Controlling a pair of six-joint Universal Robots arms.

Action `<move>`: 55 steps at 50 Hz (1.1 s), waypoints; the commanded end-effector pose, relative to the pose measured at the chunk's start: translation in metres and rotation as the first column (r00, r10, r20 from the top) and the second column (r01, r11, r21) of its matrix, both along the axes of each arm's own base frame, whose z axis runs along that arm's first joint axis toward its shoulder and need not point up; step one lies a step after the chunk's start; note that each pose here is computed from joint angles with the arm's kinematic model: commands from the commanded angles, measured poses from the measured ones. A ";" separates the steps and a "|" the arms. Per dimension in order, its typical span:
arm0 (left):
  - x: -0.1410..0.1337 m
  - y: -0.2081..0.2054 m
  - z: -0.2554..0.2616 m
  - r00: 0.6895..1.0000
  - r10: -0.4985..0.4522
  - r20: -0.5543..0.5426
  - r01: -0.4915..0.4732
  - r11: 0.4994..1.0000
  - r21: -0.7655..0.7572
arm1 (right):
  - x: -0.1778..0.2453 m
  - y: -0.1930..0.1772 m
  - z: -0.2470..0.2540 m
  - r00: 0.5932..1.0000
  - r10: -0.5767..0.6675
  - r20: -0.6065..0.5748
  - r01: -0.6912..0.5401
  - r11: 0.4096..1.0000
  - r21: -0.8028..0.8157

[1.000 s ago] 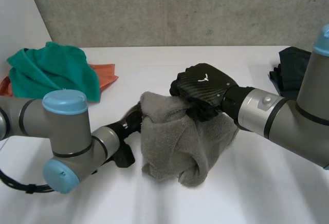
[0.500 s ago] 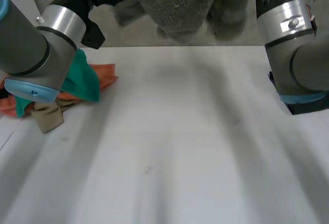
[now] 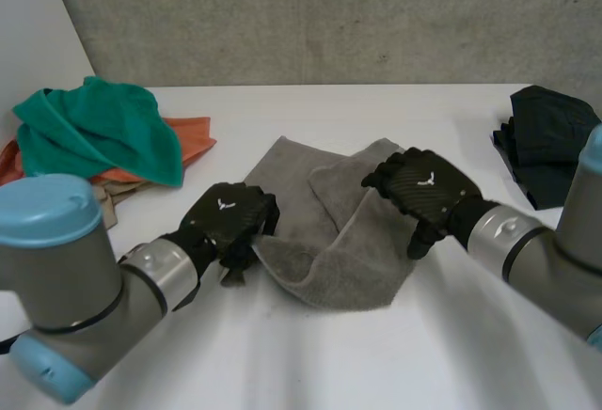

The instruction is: Fold the laundry.

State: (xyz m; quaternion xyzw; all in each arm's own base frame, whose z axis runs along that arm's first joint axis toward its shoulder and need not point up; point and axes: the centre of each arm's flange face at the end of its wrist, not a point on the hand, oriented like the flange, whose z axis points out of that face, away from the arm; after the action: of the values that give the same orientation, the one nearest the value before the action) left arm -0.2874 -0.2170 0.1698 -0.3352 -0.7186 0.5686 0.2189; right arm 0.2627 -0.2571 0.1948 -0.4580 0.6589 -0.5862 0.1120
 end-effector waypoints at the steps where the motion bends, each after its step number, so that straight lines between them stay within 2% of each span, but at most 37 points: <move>1: 0.010 0.019 0.012 1.000 -0.013 0.021 0.014 0.999 -0.030 | 0.003 -0.015 0.046 1.000 -0.007 -0.002 0.007 1.000 -0.005; 5: 0.016 0.027 0.018 0.999 -0.009 0.041 0.011 0.999 -0.046 | 0.009 -0.034 0.057 1.000 -0.001 0.000 0.001 0.998 -0.064; 9: 0.020 0.033 0.022 0.998 -0.010 0.059 0.014 0.997 -0.071 | 0.020 -0.052 0.055 0.998 0.033 -0.049 -0.040 0.989 -0.143; 18: 0.019 0.043 0.034 0.998 -0.030 0.054 0.036 0.993 -0.114 | 0.055 -0.080 0.000 0.958 0.122 -0.258 -0.185 0.954 -0.236; 22: 0.018 0.045 0.036 0.998 -0.035 0.055 0.041 0.992 -0.118 | 0.064 -0.090 -0.029 0.937 0.123 -0.328 -0.213 0.944 -0.253; 29: 0.019 0.048 0.040 0.998 -0.029 0.053 0.035 0.990 -0.133 | 0.070 -0.117 -0.069 0.930 0.079 -0.358 -0.190 0.939 -0.287; 35: 0.022 0.044 0.045 0.999 -0.008 0.046 0.015 0.989 -0.150 | 0.069 -0.135 -0.082 0.937 0.048 -0.346 -0.166 0.933 -0.318; 40: 0.027 0.038 0.048 0.999 0.018 0.037 -0.012 0.987 -0.159 | 0.064 -0.139 -0.063 0.951 0.026 -0.308 -0.134 0.933 -0.335; 44: 0.032 0.027 0.058 0.998 0.051 0.022 -0.046 0.981 -0.189 | 0.050 -0.143 -0.022 0.978 -0.030 -0.209 -0.049 0.931 -0.363; 47: 0.036 0.019 0.070 0.997 0.076 0.001 -0.074 0.971 -0.227 | 0.024 -0.138 0.027 0.993 -0.091 -0.079 0.057 0.933 -0.355; 55: 0.045 0.000 0.119 0.990 0.121 -0.068 -0.137 0.928 -0.347 | -0.046 -0.100 0.131 0.975 -0.223 0.004 0.203 0.880 -0.430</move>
State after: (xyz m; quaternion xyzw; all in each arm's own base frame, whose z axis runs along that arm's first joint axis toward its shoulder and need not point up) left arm -0.2492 -0.2048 0.2528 -0.3254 -0.6499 0.6708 0.1474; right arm 0.2691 -0.3906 0.2499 -0.4545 0.5654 -0.6873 -0.0363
